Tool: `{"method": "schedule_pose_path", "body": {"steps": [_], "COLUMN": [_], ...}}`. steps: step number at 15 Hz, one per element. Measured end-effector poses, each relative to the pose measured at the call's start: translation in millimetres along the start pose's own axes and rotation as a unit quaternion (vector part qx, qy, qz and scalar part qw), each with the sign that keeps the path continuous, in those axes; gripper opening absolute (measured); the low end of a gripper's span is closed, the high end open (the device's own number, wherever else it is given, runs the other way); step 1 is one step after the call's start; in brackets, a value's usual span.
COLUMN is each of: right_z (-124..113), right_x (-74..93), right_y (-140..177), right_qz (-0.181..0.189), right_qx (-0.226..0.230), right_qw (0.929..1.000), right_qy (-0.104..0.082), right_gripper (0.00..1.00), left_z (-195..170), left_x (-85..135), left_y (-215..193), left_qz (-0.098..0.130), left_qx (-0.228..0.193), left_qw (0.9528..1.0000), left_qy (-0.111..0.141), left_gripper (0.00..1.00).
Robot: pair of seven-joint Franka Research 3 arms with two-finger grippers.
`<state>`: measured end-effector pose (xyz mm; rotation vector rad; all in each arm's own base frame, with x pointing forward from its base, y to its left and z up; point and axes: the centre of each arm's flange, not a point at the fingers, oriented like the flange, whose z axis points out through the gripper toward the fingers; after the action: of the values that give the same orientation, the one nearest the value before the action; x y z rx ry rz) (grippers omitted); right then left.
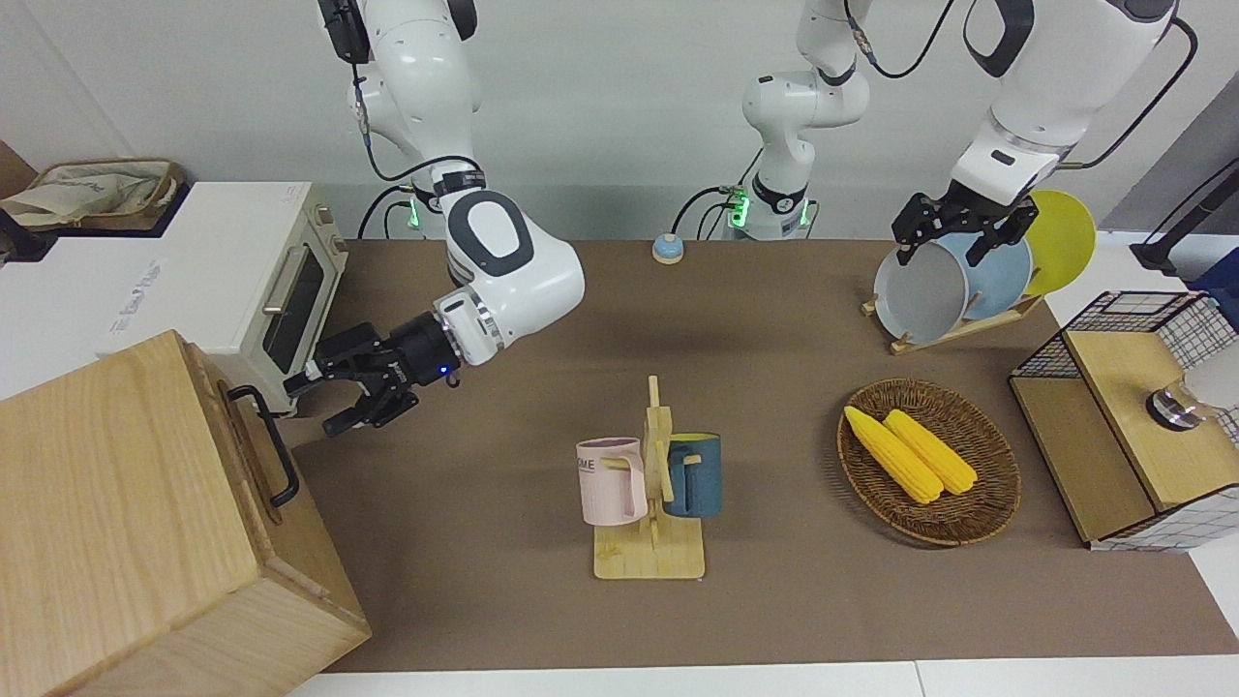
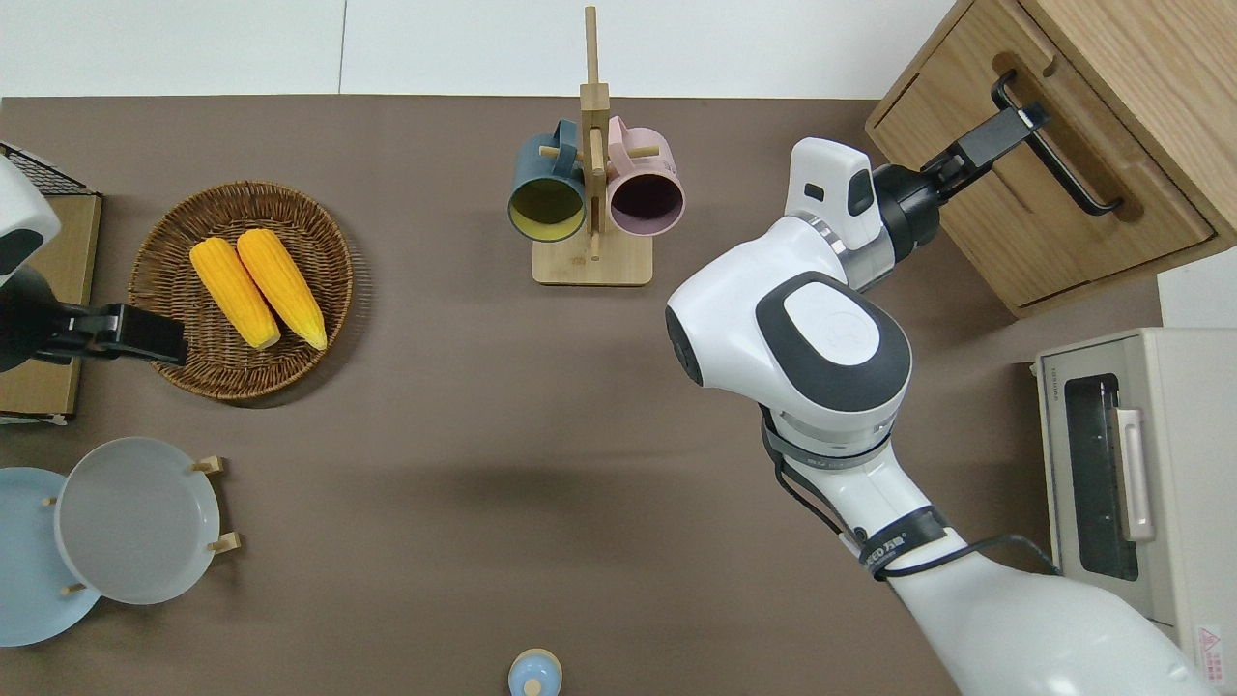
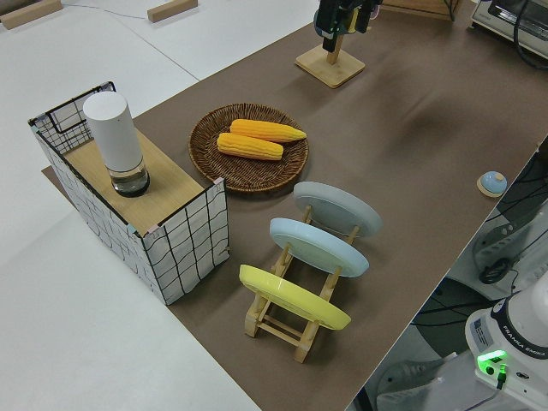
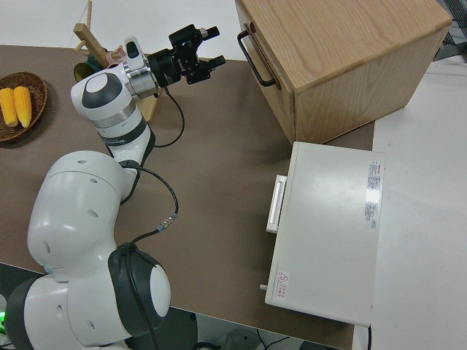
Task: Slide drawer open with right arm
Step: 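Close the right gripper around the black drawer handle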
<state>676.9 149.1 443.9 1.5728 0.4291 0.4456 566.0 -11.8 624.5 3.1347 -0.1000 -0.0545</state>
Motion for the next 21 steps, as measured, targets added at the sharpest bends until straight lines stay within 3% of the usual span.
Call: {"method": "schedule_pose_path", "body": {"steps": [4, 9, 14, 18, 21], "right_z": [15.2, 36.2, 53.6, 53.7, 52.6], "right_x": [-1.7, -4.7, -7.6, -7.2, -7.0], "right_y": [-21.5, -39.8, -54.7, -57.7, -58.7], "right_qz": [0.014, -0.002, -0.021, -0.032, -0.042], "right_qx": [0.004, -0.016, -0.025, -0.020, -0.022], "right_qw": [0.9999, 0.9998, 0.9995, 0.9992, 0.9987], "right_qy": [-0.007, -0.007, 0.006, 0.015, 0.017], "right_gripper": [0.99, 0.99, 0.99, 0.97, 0.70], "left_z": [0.0, 0.0, 0.0, 0.0, 0.0], "left_x": [0.0, 0.0, 0.0, 0.0, 0.0], "left_y": [0.0, 0.0, 0.0, 0.0, 0.0], "left_qz": [0.000, 0.000, 0.000, 0.000, 0.000], "left_qx": [0.000, 0.000, 0.000, 0.000, 0.000], "left_qw": [1.0000, 1.0000, 1.0000, 1.0000, 1.0000], "left_qy": [0.000, 0.000, 0.000, 0.000, 0.000], "left_gripper": [1.00, 1.00, 1.00, 1.00, 1.00]}}
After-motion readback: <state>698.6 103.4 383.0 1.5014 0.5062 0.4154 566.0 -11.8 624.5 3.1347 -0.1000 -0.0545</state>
